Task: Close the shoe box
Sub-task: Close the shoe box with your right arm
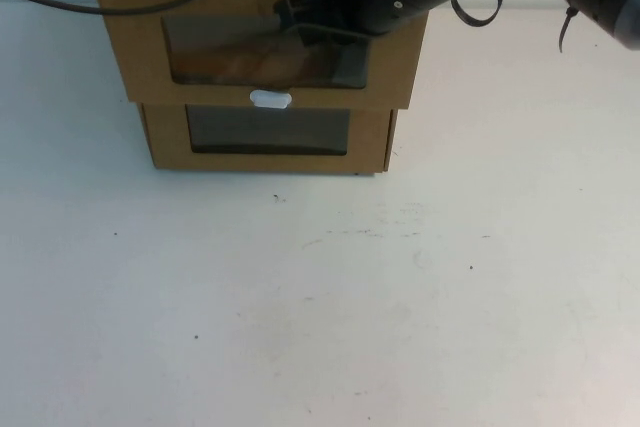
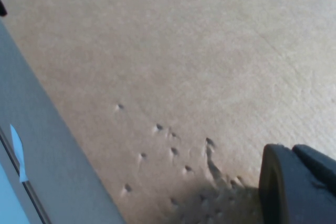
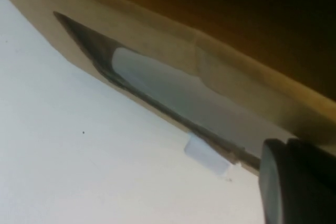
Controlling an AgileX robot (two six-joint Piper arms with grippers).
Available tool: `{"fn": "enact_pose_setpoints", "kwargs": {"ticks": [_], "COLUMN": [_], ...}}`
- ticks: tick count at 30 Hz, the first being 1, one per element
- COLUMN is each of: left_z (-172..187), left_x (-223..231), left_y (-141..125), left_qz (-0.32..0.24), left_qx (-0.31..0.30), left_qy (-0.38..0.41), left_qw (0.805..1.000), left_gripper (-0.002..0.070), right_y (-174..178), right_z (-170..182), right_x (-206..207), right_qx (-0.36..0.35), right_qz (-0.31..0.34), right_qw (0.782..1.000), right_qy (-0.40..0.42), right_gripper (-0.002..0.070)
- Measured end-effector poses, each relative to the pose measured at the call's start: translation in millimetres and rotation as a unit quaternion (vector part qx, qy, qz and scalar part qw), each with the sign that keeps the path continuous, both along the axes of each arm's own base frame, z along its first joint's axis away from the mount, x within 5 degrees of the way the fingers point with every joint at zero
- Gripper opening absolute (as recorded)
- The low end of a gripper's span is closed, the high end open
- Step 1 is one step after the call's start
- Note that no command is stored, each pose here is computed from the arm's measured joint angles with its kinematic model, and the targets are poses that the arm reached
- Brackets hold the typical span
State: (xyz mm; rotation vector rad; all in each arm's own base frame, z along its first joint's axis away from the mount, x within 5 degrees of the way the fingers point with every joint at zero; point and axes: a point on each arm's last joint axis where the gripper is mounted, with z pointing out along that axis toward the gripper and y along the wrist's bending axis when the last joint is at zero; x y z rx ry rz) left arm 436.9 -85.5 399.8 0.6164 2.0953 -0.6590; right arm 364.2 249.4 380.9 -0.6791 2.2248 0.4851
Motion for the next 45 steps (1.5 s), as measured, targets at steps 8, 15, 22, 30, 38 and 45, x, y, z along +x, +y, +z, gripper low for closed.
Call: {"fn": "enact_pose_setpoints", "kwargs": {"ticks": [8,15,22,30,38,45], "left_z": [0,0,0,0,0,0], "left_x": [0,0,0,0,0,0], "left_y": [0,0,0,0,0,0], "left_qz": [0.0,0.0,0.0,0.0,0.0,-0.001], "left_qx": [0.0,0.0,0.0,0.0,0.0,-0.003], "left_qy": [0.0,0.0,0.0,0.0,0.0,0.0], "left_qw": [1.0,1.0,1.0,1.0,1.0,1.0], "left_gripper": [-0.0003,-0.0003,-0.0003,-0.0003,-0.0003,-0.0003], "right_y": [-14,-17,-15,-8,-3,-3], "right_z": [-6,9,11,-2,-7,-14], "right_x": [3,-1,4,19,32,44], "right_qx": [0.009,0.03,0.049,0.065,0.09,0.111], "right_qz": [0.01,0.014,0.007,-0.006,-0.023,-0.04], "right_qw": [0.998,0.999,0.999,0.998,0.995,0.992], "right_qy": [0.057,0.033,0.012,-0.005,-0.035,-0.049], "right_gripper": [-0.0013,-0.0013,-0.0013,-0.0013,-0.0013,-0.0013]}}
